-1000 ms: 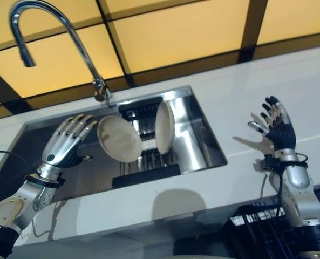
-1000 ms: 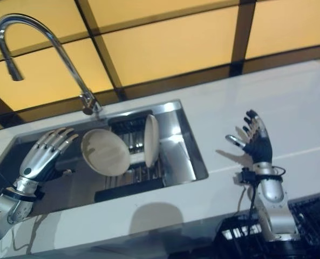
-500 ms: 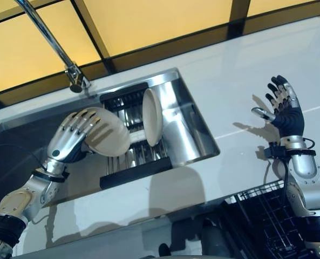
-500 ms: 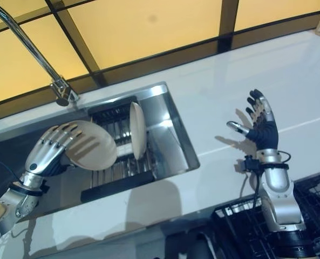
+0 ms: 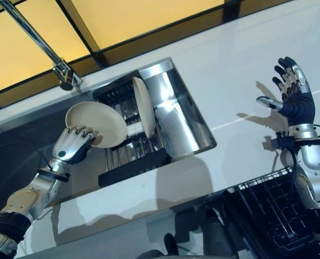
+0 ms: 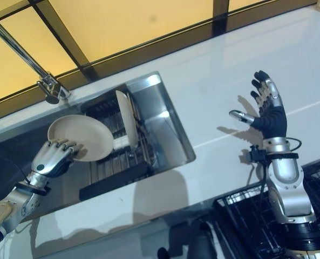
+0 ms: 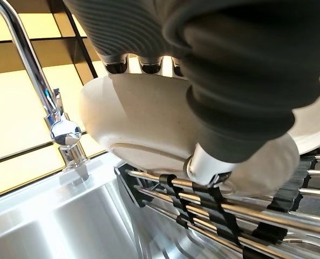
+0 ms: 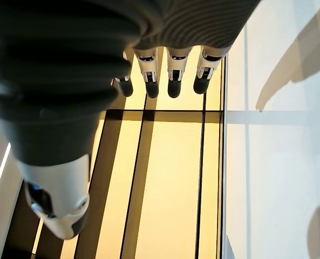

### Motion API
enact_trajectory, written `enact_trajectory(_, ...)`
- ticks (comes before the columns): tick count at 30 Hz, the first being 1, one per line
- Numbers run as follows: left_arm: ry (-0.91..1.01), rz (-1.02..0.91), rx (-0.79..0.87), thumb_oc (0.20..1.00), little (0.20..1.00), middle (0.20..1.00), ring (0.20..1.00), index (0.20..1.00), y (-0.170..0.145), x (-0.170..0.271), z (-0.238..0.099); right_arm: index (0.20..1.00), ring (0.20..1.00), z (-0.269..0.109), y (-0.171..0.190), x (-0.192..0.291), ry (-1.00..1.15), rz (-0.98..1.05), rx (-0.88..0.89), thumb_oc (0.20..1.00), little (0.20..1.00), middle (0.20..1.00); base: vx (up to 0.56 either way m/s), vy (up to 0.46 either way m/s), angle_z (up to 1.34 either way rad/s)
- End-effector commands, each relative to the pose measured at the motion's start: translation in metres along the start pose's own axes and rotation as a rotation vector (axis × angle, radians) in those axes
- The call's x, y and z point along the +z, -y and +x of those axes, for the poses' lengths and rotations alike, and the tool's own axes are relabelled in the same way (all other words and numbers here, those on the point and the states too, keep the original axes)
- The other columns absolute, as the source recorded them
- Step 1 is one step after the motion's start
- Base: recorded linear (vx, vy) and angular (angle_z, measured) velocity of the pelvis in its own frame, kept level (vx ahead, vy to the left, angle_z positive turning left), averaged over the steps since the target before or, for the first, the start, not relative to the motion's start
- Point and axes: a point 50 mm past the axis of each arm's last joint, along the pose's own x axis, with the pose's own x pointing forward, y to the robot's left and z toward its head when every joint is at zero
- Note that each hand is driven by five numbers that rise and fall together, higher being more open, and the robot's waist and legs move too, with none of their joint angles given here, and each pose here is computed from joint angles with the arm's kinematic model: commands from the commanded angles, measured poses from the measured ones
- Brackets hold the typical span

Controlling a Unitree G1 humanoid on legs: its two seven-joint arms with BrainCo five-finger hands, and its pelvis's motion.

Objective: Pick up plates and place into dishwasher.

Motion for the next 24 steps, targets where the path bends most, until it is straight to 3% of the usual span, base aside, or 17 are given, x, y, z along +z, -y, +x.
enact_trajectory(1,-0.061,-0.041,0.029,0.200,0.200,0.200,0.200,0.200,-0.002,-0.005,0.005,1.000,1.000,-0.058,0.019,-0.069,-0.382,-0.039,-0.054,1.000,1.000,1.000,0.00,0.000,0.00)
enact_trajectory(12,-0.082,-0.039,0.041,0.200,0.200,0.200,0.200,0.200,0.004,-0.004,-0.009,1.000,1.000,-0.069,0.021,-0.072,-0.419,-0.050,-0.037,1.000,1.000,1.000,0.02,0.008,0.00)
enact_trajectory(24,-0.137,0.002,0.133,0.200,0.200,0.200,0.200,0.200,-0.011,-0.021,-0.022,1.000,1.000,-0.084,0.020,-0.078,-0.460,-0.029,-0.044,1.000,1.000,1.000,-0.01,-0.025,0.07)
